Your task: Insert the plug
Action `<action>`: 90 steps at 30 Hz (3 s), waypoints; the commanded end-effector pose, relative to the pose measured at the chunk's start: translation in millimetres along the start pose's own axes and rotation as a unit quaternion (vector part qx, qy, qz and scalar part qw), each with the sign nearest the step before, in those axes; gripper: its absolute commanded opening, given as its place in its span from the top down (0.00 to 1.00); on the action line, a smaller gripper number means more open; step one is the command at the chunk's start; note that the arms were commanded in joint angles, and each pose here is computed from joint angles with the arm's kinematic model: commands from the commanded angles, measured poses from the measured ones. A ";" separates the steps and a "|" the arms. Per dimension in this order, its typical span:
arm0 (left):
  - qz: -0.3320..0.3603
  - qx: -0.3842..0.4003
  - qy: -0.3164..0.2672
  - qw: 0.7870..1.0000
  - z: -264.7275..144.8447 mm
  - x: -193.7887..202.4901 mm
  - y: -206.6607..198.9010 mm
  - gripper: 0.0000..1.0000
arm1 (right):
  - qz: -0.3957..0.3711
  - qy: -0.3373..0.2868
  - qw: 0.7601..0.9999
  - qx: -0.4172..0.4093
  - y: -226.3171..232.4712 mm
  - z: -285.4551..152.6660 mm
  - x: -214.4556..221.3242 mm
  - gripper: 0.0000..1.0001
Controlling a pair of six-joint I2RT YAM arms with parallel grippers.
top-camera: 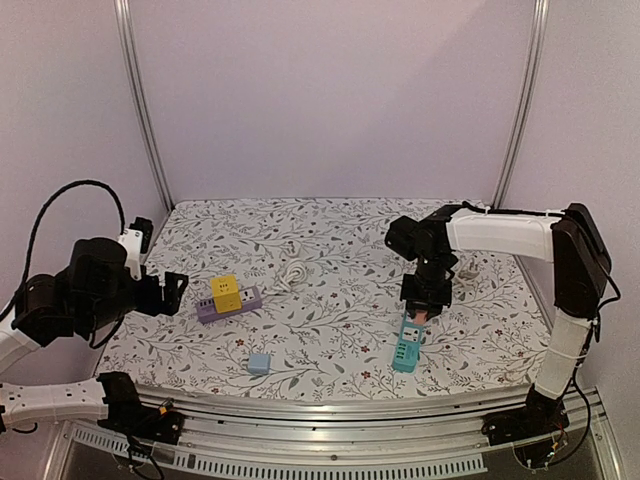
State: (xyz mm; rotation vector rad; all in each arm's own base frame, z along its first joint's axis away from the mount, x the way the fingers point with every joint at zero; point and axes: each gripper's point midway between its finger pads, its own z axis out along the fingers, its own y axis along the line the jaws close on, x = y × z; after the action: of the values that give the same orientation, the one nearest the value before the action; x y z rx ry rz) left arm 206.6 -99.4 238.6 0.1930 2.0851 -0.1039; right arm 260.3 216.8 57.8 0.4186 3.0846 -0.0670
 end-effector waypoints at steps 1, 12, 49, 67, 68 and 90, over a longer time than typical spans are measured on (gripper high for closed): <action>0.013 0.010 0.009 1.000 5.3 6.2 -6.7 0.00 | -0.004 0.047 0.999 0.021 -10.3 31.0 16.2 0.98; 0.015 0.019 0.010 1.000 5.3 6.7 -9.7 0.00 | 0.016 0.067 0.998 0.000 -10.4 31.7 26.3 0.86; -0.122 -0.007 0.194 0.973 0.9 50.7 -23.2 0.01 | -0.105 0.009 0.991 -0.079 -25.4 -99.1 14.1 0.01; -0.120 -0.003 0.340 0.933 40.2 137.6 -71.8 0.22 | -0.148 -0.075 0.983 -0.075 -93.6 -147.1 36.0 0.01; -0.118 0.004 0.347 0.930 43.6 141.4 -78.4 0.23 | -0.147 -0.082 0.982 -0.080 -96.3 -150.6 37.6 0.01; -0.113 0.099 0.452 0.879 89.0 201.4 -166.1 0.31 | -0.096 -0.103 0.986 -0.093 -125.7 -176.6 52.0 0.01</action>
State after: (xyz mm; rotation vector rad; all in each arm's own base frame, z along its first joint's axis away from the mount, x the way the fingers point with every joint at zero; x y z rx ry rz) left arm 157.3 -246.1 23.2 0.1130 3.0242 -0.3698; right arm 204.9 149.7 242.9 0.0297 2.7598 0.3142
